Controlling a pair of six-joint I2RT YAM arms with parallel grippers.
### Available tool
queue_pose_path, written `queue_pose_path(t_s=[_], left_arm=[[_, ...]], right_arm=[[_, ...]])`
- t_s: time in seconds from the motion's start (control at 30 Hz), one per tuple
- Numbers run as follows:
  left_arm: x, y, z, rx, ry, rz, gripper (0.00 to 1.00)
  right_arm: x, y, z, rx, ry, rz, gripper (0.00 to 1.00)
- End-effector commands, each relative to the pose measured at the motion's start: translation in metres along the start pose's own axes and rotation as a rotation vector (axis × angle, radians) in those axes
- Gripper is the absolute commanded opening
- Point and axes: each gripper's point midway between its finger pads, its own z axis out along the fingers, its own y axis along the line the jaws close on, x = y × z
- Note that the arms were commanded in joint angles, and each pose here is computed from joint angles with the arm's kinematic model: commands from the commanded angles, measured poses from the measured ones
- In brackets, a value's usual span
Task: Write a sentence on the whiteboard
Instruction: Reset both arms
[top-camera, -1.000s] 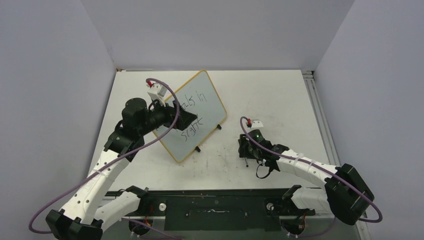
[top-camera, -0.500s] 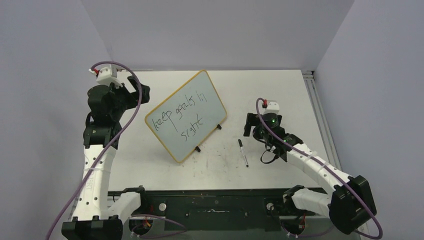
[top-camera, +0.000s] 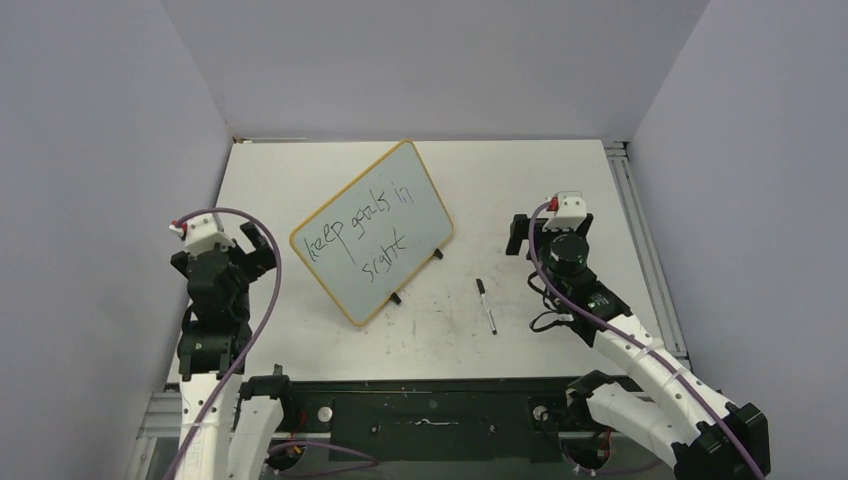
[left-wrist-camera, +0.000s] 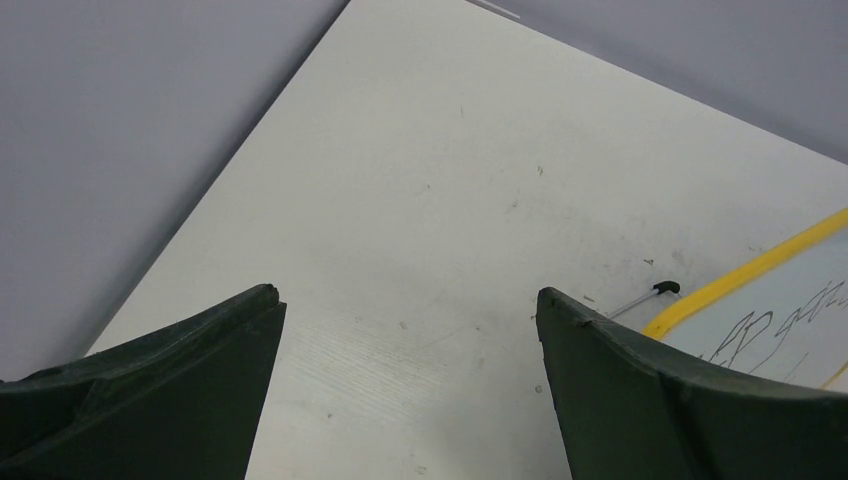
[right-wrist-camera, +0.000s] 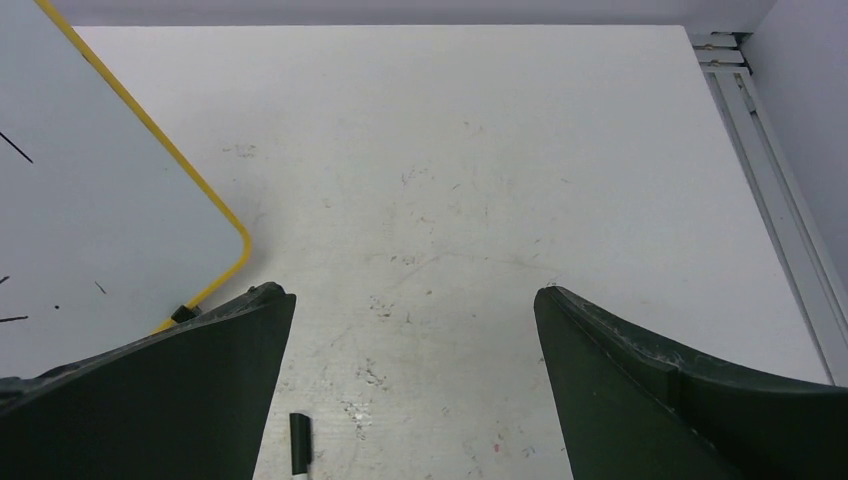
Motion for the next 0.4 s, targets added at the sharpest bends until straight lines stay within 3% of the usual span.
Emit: queue_pose_path(t_s=[0.0,0.37], left_arm=[[-0.004,0.002,-0.012,0.020,-0.053,0.007,0.96],[-0.005,0.000,-0.014,0.039,-0.052,0.013,0.96]], right_arm=[[-0.025,-0.012,-0.005,0.030,-0.115,-0.009,0.95],[-0.036,-0.023,-0.011,0.046,-0.159,0.020,0.94]])
